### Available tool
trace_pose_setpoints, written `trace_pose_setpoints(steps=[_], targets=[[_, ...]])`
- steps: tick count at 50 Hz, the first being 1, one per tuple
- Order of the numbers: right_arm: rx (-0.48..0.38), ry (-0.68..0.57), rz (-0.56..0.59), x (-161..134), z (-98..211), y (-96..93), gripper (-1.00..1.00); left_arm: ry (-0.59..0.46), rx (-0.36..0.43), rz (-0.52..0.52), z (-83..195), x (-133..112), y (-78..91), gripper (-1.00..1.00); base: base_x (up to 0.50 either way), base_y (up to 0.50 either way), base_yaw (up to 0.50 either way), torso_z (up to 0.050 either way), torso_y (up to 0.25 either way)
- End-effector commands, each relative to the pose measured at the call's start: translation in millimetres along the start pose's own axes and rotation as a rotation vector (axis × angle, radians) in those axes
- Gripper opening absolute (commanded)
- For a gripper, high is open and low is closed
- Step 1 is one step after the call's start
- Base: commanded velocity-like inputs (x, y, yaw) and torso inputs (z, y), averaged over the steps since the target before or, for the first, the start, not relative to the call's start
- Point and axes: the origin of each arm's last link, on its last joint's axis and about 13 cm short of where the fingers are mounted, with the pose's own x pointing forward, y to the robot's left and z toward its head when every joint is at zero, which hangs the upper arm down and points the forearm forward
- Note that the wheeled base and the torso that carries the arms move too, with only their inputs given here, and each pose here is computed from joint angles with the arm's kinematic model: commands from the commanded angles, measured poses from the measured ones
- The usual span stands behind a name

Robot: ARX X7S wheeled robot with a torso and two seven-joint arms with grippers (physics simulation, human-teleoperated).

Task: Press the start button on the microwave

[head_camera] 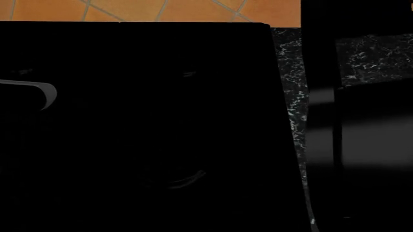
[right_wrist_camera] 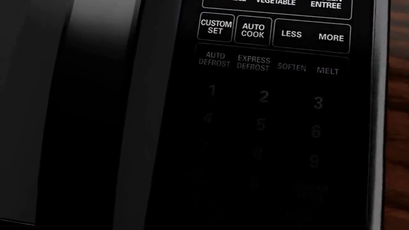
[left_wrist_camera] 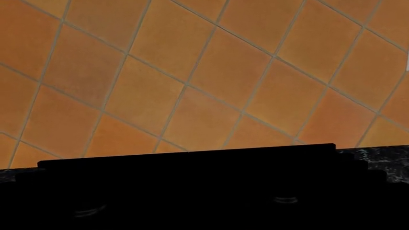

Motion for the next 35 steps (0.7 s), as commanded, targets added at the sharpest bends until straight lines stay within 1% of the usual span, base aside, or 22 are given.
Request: trace_pose_setpoints(steps=[1, 7, 17, 35], targets=[[0.006, 0.03, -0.034, 8, -13, -5.8, -1.0, 0.005, -0.003, 0.008, -3, -1, 2.6, 1.0, 0.0, 0.0, 0.0, 0.0, 0.0], [0.016, 0.051, -0.054, 10, -22, -9.7, -1.0, 0.009, -0.007, 0.013, -5, -2, 3.8, 1.0, 0.02, 0.0, 0.0, 0.0, 0.0], [0.028, 0.073, -0.072, 12, -34, -12.1, -1.0, 0.016, -0.013, 0.022, -8, -1, 6.1, 1.0, 0.04, 0.0, 0.02, 0.01, 0.0], [0.036, 0.107, -0.082, 11, -40, -14.5, -1.0, 0.015, -0.014, 0.025, -7, -1, 6.9, 1.0, 0.03, 0.01, 0.01, 0.006, 0.0]])
